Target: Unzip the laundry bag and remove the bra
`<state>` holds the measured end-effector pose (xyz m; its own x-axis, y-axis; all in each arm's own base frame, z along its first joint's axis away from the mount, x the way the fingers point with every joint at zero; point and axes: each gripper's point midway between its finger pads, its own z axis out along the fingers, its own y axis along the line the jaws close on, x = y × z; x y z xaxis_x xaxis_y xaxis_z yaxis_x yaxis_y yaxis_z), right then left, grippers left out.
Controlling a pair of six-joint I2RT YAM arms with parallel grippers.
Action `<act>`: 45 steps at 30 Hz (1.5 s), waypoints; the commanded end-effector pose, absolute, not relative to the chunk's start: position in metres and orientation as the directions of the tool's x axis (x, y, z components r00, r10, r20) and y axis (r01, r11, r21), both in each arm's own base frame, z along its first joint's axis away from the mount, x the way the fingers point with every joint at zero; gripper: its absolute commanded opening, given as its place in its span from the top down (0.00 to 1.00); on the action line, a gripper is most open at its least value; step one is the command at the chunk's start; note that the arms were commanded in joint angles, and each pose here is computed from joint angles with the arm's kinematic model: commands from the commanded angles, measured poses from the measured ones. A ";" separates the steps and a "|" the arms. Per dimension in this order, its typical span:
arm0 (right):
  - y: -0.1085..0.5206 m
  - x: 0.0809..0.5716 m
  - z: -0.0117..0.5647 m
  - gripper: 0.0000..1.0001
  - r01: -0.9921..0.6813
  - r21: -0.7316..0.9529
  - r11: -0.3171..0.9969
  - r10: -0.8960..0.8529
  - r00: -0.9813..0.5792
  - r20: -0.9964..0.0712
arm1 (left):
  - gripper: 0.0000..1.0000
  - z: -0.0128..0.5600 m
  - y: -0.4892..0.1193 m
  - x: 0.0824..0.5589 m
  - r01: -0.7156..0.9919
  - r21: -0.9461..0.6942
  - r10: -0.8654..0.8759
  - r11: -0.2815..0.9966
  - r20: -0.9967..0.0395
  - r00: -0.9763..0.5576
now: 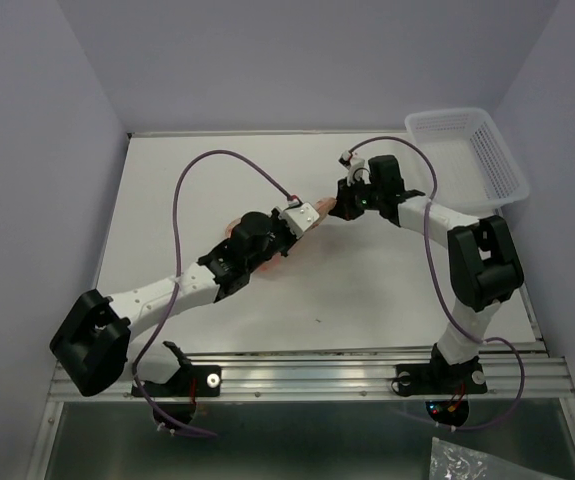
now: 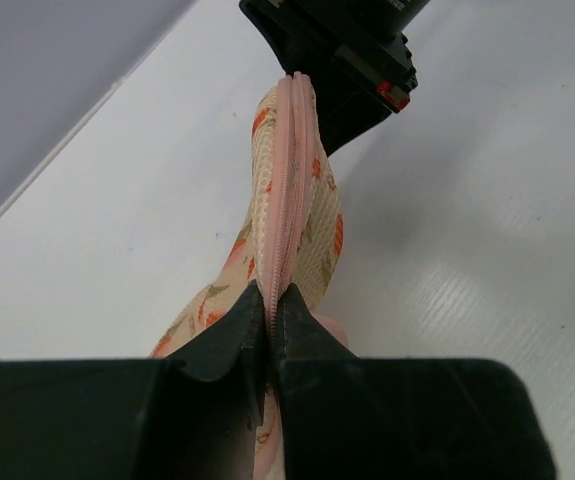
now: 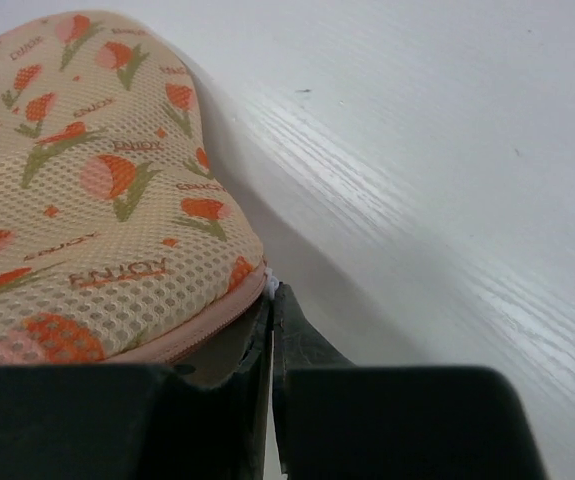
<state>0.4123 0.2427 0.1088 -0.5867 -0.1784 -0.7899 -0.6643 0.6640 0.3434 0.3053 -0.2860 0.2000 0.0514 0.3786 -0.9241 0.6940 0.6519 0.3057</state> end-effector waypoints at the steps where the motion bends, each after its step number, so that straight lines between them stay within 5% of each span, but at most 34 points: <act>1: 0.222 0.434 0.099 0.94 -0.649 0.213 0.730 -0.250 -0.545 -0.800 | 1.00 0.217 -0.302 0.314 0.703 0.299 0.350 0.646 -0.934 0.075; 7: 0.200 0.436 0.066 0.81 -0.598 0.153 0.787 -0.294 -0.581 -0.759 | 1.00 0.195 -0.328 0.311 0.784 0.235 0.368 0.574 -0.930 0.008; 10: 0.189 0.434 0.061 0.48 -0.526 0.149 0.838 -0.259 -0.622 -0.739 | 1.00 0.169 -0.335 0.313 0.804 0.202 0.410 0.559 -0.910 -0.057; 13: 0.179 0.429 0.066 0.36 -0.475 0.136 0.870 -0.230 -0.634 -0.738 | 0.99 0.158 -0.344 0.310 0.823 0.174 0.427 0.541 -0.900 -0.090; 15: 0.172 0.422 0.080 0.27 -0.454 0.118 0.883 -0.218 -0.620 -0.753 | 0.53 0.154 -0.344 0.309 0.818 0.166 0.432 0.551 -0.895 -0.109; 16: 0.164 0.422 0.084 0.23 -0.420 0.092 0.903 -0.210 -0.617 -0.758 | 0.48 0.156 -0.345 0.306 0.819 0.162 0.427 0.551 -0.897 -0.110; 18: 0.155 0.419 0.104 0.01 -0.380 0.071 0.922 -0.185 -0.596 -0.781 | 0.14 0.154 -0.342 0.304 0.811 0.156 0.427 0.564 -0.896 -0.124; 19: 0.147 0.415 0.104 0.00 -0.353 0.051 0.934 -0.185 -0.602 -0.777 | 0.01 0.157 -0.342 0.300 0.809 0.144 0.421 0.570 -0.897 -0.136; 28: 0.159 0.394 0.162 0.00 -0.524 -0.064 0.849 -0.334 -0.439 -0.834 | 0.01 0.194 -0.302 0.293 0.641 0.019 0.243 0.768 -0.934 -0.263; 33: 0.221 0.363 0.176 0.00 -0.697 -0.284 0.659 -0.574 -0.221 -0.788 | 0.01 0.214 -0.212 0.320 0.205 -0.157 -0.070 0.966 -0.924 -0.377; 40: 0.325 0.333 0.157 0.00 -0.786 -0.362 0.500 -0.661 -0.077 -0.747 | 0.01 0.145 -0.056 0.333 -0.414 -0.403 -0.568 0.817 -0.689 -0.450; 45: 0.378 0.326 0.139 0.00 -0.788 -0.406 0.463 -0.672 -0.013 -0.740 | 0.01 0.105 -0.041 0.323 -0.503 -0.468 -0.684 0.727 -0.557 -0.471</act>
